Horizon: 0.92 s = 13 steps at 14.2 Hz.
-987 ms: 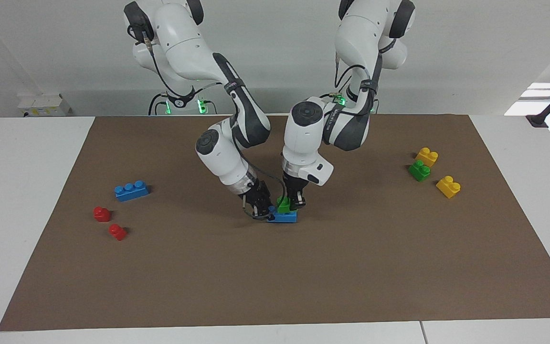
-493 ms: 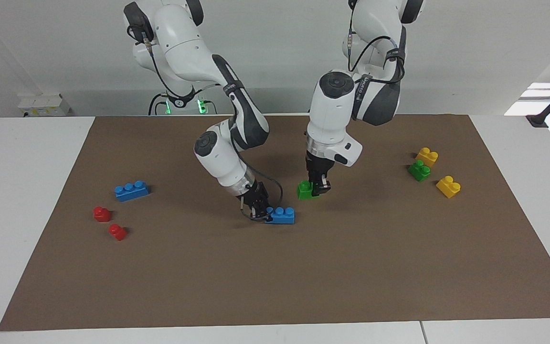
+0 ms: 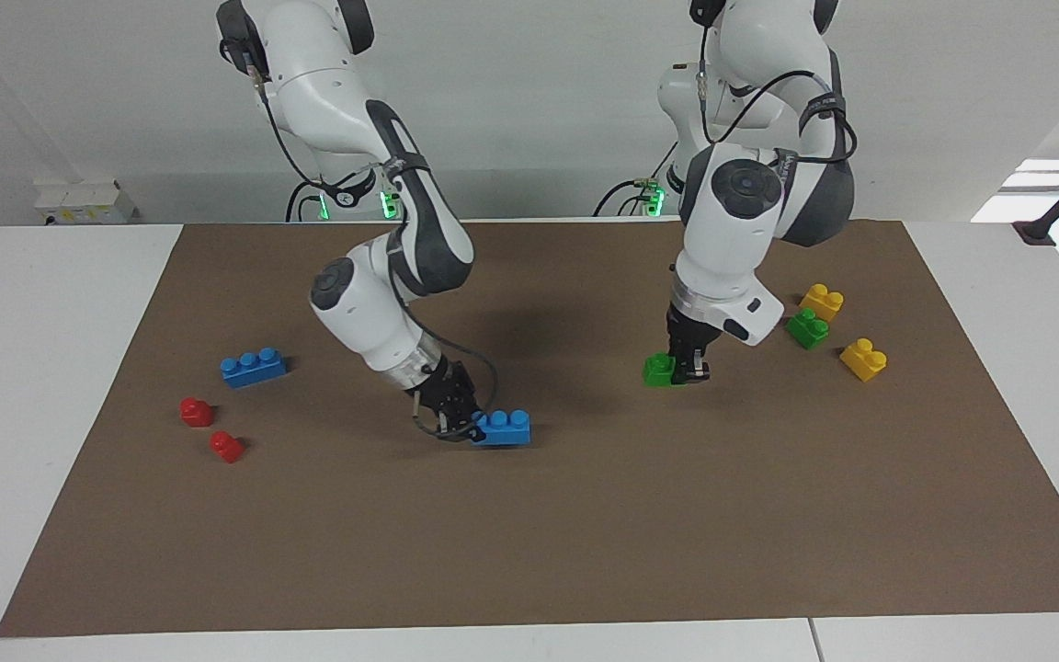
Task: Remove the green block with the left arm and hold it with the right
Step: 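Carry the green block with the left gripper while the right gripper carries the blue block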
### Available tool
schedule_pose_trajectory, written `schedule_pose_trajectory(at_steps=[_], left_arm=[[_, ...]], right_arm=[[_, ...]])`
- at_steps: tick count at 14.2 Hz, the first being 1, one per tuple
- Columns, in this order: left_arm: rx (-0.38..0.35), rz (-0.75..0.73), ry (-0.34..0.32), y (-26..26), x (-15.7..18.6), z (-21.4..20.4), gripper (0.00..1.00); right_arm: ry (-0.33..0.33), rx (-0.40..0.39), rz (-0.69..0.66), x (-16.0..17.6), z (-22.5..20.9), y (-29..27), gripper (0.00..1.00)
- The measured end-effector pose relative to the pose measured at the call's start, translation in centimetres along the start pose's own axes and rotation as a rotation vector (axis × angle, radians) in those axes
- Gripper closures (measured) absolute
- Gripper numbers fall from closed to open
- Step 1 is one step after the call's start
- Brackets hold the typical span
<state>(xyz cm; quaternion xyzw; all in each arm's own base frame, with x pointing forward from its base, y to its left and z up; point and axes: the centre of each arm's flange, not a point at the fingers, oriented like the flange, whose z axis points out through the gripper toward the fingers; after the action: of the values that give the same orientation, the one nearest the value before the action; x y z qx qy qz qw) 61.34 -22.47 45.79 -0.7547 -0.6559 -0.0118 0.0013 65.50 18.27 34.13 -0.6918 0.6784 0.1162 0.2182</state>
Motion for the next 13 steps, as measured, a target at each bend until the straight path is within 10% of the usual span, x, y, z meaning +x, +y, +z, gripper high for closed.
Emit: schedule_pose_trajectory(at_steps=[13], left_arm=[[-0.022, 0.400, 0.011, -2.3, 22.1, 5.7, 0.64]], right_arm=[[-0.070, -0.150, -0.127, 25.7, -14.2, 2.1, 0.66]])
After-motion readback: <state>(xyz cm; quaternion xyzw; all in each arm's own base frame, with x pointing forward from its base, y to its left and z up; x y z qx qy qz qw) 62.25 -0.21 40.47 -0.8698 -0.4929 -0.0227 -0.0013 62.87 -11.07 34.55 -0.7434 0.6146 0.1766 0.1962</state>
